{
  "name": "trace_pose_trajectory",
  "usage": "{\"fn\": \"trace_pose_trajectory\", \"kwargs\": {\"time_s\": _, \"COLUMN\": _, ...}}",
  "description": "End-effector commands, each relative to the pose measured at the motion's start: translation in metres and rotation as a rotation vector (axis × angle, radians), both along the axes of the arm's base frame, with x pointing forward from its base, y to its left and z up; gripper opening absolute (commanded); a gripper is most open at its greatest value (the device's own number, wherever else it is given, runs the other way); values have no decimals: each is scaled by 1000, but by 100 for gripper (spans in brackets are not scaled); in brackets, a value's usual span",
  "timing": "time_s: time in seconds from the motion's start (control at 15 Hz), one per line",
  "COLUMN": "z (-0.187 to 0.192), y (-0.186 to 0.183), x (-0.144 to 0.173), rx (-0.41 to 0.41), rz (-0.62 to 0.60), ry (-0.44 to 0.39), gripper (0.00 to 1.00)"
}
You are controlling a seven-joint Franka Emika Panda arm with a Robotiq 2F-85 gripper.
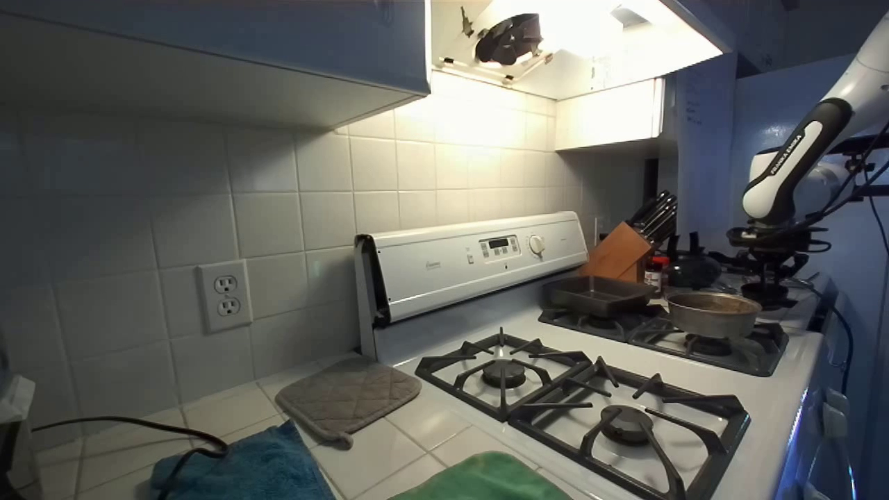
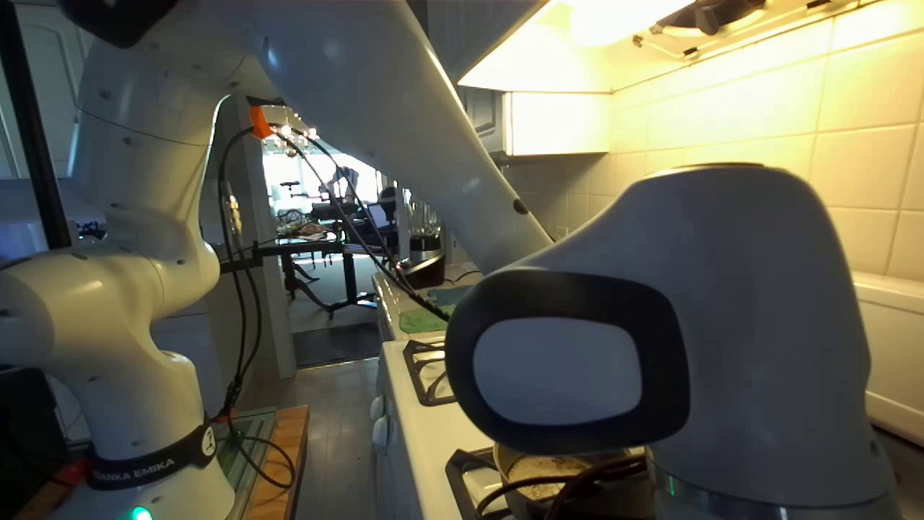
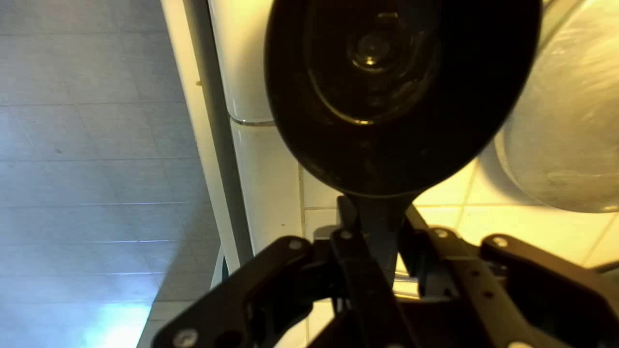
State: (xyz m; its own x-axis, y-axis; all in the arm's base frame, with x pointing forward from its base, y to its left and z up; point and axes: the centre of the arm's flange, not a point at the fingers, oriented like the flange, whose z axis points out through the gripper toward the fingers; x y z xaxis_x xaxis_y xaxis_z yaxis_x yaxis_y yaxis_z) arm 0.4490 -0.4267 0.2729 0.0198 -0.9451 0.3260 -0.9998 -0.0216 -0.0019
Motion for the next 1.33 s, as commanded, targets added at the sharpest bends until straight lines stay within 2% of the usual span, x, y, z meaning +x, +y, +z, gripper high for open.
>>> {"fn": "trace_pose_trajectory", "kwargs": {"time_s": 0.0, "z": -7, "y": -9, "x": 7, "rx": -24, "rz": 3, "ry": 3, "gripper": 6}}
{"fn": "trace_pose_trajectory", "kwargs": {"time_s": 0.8, "z": -24, "y": -11, "x": 10, "rx": -24, "rz": 6, "ry": 32, "gripper": 6}}
{"fn": "trace_pose_trajectory", "kwargs": {"time_s": 0.87, "z": -24, "y": -11, "x": 10, "rx": -25, "rz": 6, "ry": 32, "gripper": 24}}
{"fn": "trace_pose_trajectory", "kwargs": {"time_s": 0.93, "z": -23, "y": -11, "x": 11, "rx": -28, "rz": 6, "ry": 32, "gripper": 49}}
{"fn": "trace_pose_trajectory", "kwargs": {"time_s": 1.0, "z": -21, "y": -11, "x": 10, "rx": -28, "rz": 6, "ry": 30, "gripper": 49}}
{"fn": "trace_pose_trajectory", "kwargs": {"time_s": 1.27, "z": -16, "y": -11, "x": 9, "rx": -33, "rz": 5, "ry": 22, "gripper": 73}}
